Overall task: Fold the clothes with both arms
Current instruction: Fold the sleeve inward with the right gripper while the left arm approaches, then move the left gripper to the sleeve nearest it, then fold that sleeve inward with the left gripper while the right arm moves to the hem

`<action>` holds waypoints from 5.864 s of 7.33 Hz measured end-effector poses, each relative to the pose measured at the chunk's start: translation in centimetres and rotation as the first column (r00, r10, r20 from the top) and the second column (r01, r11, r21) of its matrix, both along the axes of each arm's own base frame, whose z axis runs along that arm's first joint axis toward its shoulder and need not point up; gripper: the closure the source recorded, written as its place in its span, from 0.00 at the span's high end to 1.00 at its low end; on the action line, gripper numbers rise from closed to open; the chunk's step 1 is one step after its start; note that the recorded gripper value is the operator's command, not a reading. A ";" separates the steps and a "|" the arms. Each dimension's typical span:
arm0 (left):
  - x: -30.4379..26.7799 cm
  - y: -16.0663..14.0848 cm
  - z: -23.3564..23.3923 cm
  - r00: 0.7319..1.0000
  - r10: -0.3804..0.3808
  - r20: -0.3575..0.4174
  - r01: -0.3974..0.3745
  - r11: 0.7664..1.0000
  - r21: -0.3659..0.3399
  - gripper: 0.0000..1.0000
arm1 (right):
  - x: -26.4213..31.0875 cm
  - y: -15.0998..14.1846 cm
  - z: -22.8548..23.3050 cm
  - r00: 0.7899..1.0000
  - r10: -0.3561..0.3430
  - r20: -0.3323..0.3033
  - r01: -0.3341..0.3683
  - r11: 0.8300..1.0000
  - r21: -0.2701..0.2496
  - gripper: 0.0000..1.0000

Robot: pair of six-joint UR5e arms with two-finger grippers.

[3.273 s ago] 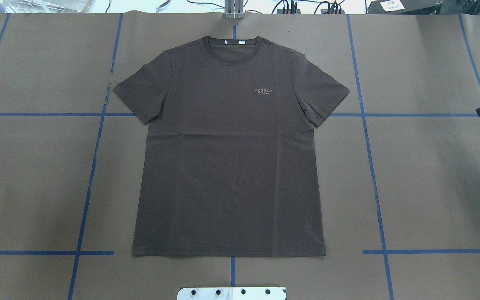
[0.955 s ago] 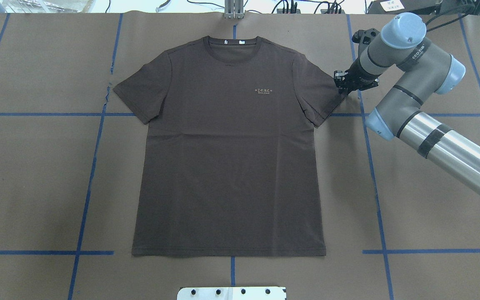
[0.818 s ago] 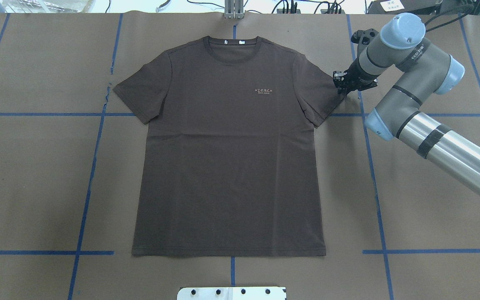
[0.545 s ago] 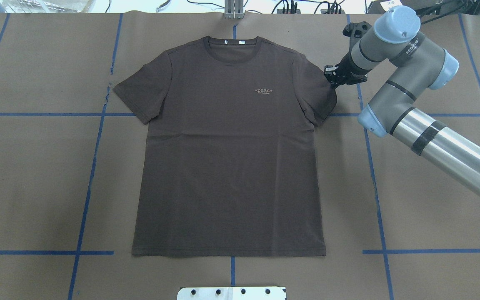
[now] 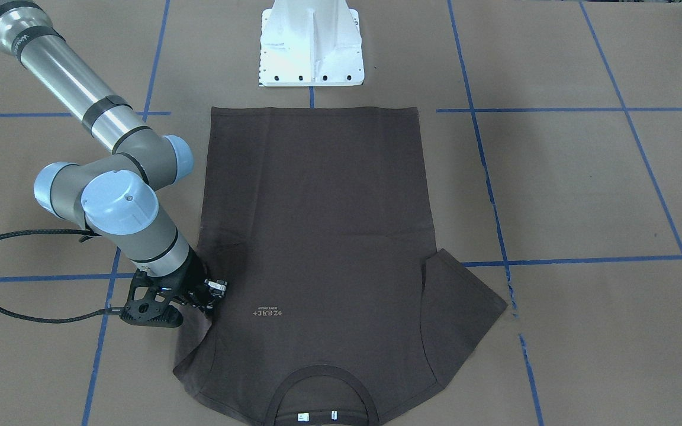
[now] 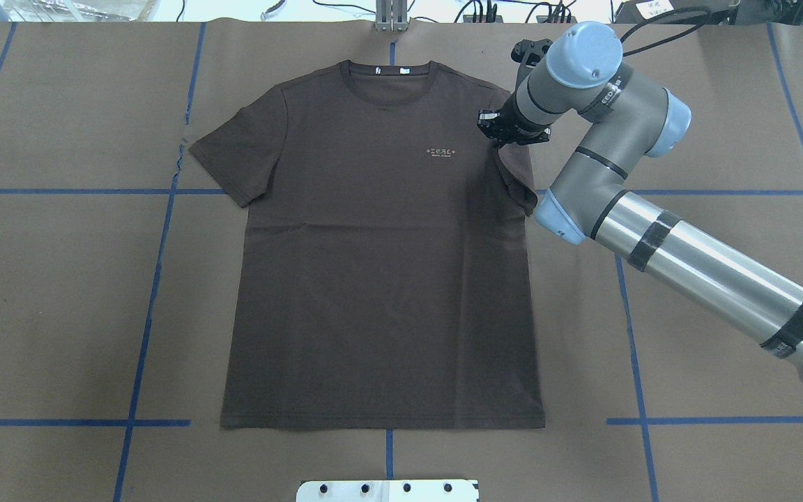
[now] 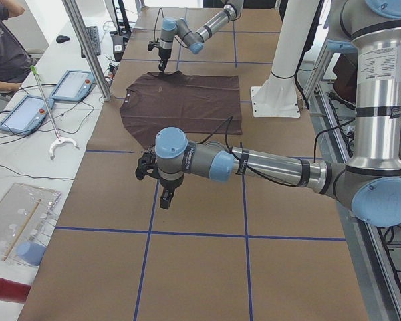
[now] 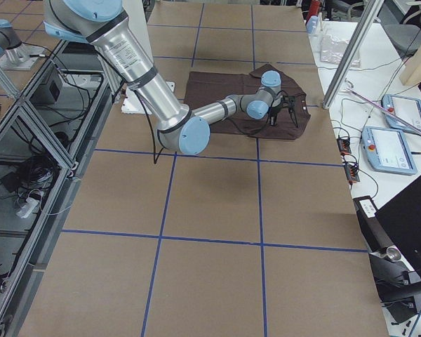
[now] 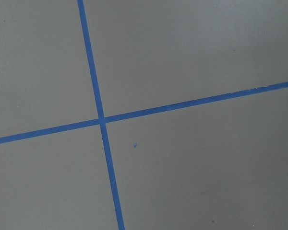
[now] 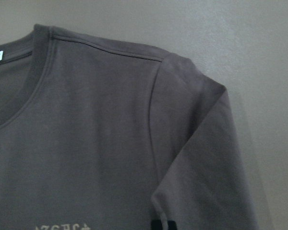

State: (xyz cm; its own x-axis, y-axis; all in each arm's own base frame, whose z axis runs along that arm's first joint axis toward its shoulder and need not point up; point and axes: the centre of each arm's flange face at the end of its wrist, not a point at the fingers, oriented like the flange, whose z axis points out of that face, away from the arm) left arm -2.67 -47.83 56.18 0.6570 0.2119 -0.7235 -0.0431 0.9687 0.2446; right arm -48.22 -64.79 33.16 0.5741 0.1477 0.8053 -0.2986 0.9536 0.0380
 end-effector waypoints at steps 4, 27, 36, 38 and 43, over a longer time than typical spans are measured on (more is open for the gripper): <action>-0.1 0.4 -1.0 1.000 -0.002 0.001 0.002 1.000 0.019 1.00 | -3.3 -1.2 -2.4 0.999 0.042 -0.029 -0.041 0.999 0.015 1.00; 42.7 -18.7 -10.9 0.974 -0.227 -0.027 0.219 0.960 -0.175 0.00 | 16.7 8.6 3.7 0.986 -0.038 0.162 0.039 0.999 -0.005 1.00; 51.3 -18.1 -27.1 0.940 -0.316 -0.130 0.263 0.912 -0.315 0.00 | 16.9 8.7 4.4 0.987 -0.034 0.155 0.037 0.999 -0.014 1.00; 52.7 -18.0 -27.5 0.934 -0.337 -0.118 0.286 0.905 -0.316 0.00 | 16.9 8.8 4.8 0.988 -0.034 0.151 0.037 0.999 -0.020 1.00; 53.3 -18.7 -28.7 0.922 -0.361 -0.138 0.313 0.907 -0.283 0.69 | 16.0 9.0 5.1 0.990 -0.031 0.140 0.035 0.999 -0.022 1.00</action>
